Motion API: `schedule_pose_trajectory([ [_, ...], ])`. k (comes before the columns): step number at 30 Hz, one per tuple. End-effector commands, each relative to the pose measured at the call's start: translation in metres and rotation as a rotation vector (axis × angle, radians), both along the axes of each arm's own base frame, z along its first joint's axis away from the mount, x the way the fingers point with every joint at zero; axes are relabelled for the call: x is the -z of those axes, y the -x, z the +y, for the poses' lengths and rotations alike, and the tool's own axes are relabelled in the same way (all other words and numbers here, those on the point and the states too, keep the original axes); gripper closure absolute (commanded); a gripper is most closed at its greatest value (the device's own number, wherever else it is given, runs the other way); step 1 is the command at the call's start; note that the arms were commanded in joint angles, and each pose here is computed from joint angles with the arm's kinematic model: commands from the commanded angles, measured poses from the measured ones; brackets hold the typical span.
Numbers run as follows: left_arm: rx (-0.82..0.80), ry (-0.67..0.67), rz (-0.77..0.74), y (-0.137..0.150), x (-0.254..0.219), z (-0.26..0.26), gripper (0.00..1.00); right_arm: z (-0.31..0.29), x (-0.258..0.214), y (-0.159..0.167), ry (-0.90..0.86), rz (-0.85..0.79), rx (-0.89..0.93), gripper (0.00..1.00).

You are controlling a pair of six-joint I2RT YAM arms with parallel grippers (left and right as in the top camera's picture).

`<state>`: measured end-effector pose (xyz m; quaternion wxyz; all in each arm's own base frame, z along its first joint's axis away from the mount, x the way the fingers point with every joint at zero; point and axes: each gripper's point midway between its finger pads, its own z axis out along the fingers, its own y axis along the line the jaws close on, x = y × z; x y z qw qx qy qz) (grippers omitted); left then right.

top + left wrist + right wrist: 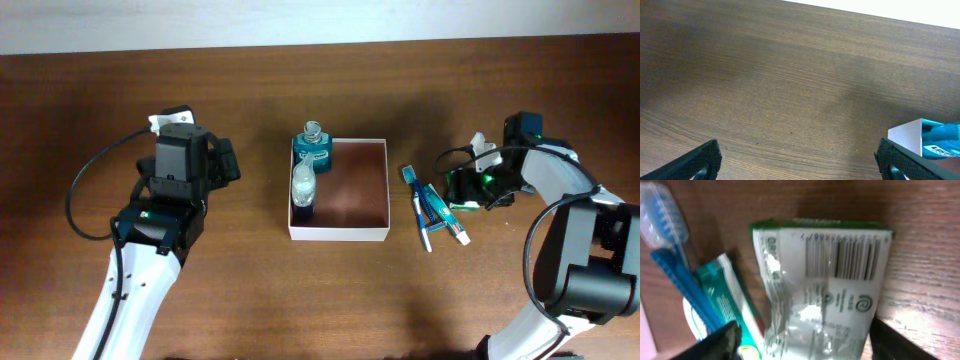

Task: Pack container
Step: 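Close the right gripper on the green-white Dettol soap bar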

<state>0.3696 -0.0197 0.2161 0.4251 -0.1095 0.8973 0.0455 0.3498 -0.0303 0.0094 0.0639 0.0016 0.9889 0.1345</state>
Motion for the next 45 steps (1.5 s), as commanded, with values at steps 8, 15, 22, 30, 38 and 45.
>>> schedule_pose_trajectory([
  [8, -0.007, -0.003, -0.012, 0.0, -0.005, 0.002, 0.01, -0.014, 0.013, 0.0, 0.079, 0.006, 0.004, 0.21],
  [15, -0.007, -0.003, -0.012, 0.0, -0.005, 0.002, 0.01, -0.027, 0.016, 0.001, 0.162, 0.027, 0.048, 0.25],
  [22, -0.007, -0.003, -0.012, 0.0, -0.005, 0.002, 0.01, -0.015, 0.016, -0.007, 0.222, 0.016, 0.048, 0.27],
  [30, -0.007, -0.003, -0.012, 0.0, -0.005, 0.002, 0.0, -0.007, 0.014, -0.016, 0.375, -0.013, -0.025, 0.27],
  [38, -0.007, -0.003, -0.011, 0.0, -0.004, 0.002, 0.01, -0.017, 0.015, -0.014, 0.356, -0.001, 0.058, 0.44],
  [45, -0.007, -0.003, -0.012, 0.0, -0.005, 0.002, 0.01, -0.017, 0.02, -0.01, 0.354, 0.024, 0.052, 0.54],
])
